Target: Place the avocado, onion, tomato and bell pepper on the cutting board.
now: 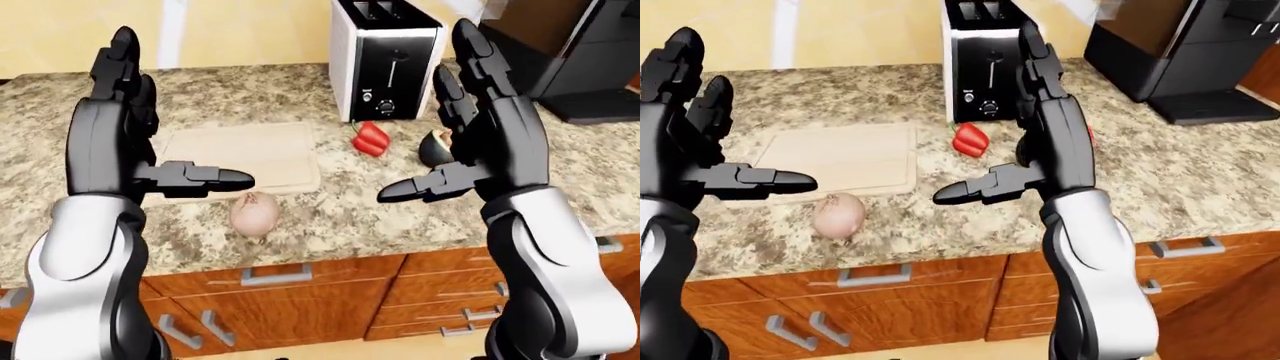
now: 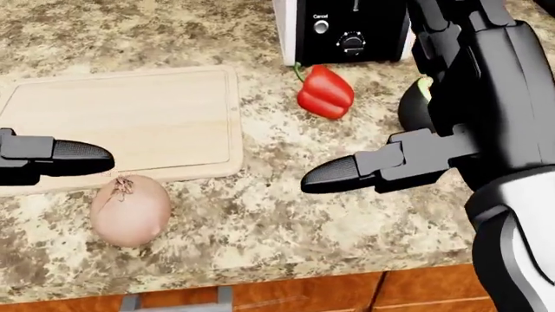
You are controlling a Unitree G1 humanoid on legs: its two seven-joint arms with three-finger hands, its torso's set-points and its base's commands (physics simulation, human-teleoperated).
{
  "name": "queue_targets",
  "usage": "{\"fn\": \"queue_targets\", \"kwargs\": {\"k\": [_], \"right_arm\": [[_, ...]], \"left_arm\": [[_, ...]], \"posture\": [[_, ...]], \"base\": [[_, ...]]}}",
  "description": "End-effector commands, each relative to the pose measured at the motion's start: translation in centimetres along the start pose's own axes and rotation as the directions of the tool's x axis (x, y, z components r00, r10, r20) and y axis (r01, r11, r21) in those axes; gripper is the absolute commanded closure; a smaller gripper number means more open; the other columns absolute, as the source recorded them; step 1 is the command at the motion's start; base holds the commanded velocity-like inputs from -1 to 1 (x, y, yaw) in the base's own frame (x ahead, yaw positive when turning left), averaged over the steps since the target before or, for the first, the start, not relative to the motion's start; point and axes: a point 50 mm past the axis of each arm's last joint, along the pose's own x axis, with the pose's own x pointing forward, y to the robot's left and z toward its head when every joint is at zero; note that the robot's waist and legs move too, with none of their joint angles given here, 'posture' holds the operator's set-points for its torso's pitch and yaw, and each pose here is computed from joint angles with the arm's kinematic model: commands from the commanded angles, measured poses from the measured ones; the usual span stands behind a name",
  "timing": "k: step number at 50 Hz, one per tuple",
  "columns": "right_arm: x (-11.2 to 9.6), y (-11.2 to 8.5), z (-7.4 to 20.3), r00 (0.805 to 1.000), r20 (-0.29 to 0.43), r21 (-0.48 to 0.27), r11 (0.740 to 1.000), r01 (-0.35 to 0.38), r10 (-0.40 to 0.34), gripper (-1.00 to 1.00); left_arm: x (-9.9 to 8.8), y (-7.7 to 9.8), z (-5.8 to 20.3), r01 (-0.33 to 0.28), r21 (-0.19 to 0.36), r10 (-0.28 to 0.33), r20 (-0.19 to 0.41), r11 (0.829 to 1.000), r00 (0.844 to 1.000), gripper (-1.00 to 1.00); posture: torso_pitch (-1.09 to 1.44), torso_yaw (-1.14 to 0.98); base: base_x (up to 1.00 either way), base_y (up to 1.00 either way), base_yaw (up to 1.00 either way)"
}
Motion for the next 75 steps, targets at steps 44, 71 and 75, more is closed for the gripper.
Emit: {"fn": "queue_targets", "kwargs": {"k": [44, 71, 75], "right_arm": [[-0.4, 0.3, 1.3, 0.996, 0.092, -0.027, 1.000, -0.010, 0.013, -1.00], [-0.4, 0.3, 0.9, 0.996, 0.085, -0.016, 1.000, -0.002, 0.004, -1.00], [-0.6, 0.6, 0.7, 0.997, 0.075, -0.015, 1.000, -0.026, 0.027, -1.00]], "left_arm": [[-0.2, 0.4, 1.0, -0.035, 0.025, 0.033, 0.071, 0.999, 0.997, -1.00], [0.0, 0.1, 0.7, -0.024, 0.036, 0.022, 0.069, 0.999, 0.997, -1.00], [-0.1, 0.1, 0.7, -0.025, 0.035, 0.023, 0.068, 0.999, 0.997, -1.00]], "posture": [[0.00, 0.00], [0.00, 0.00], [0.00, 0.00]], "base": [[0.00, 0.08, 0.00], [0.00, 0.09, 0.00], [0.00, 0.00, 0.00]]}}
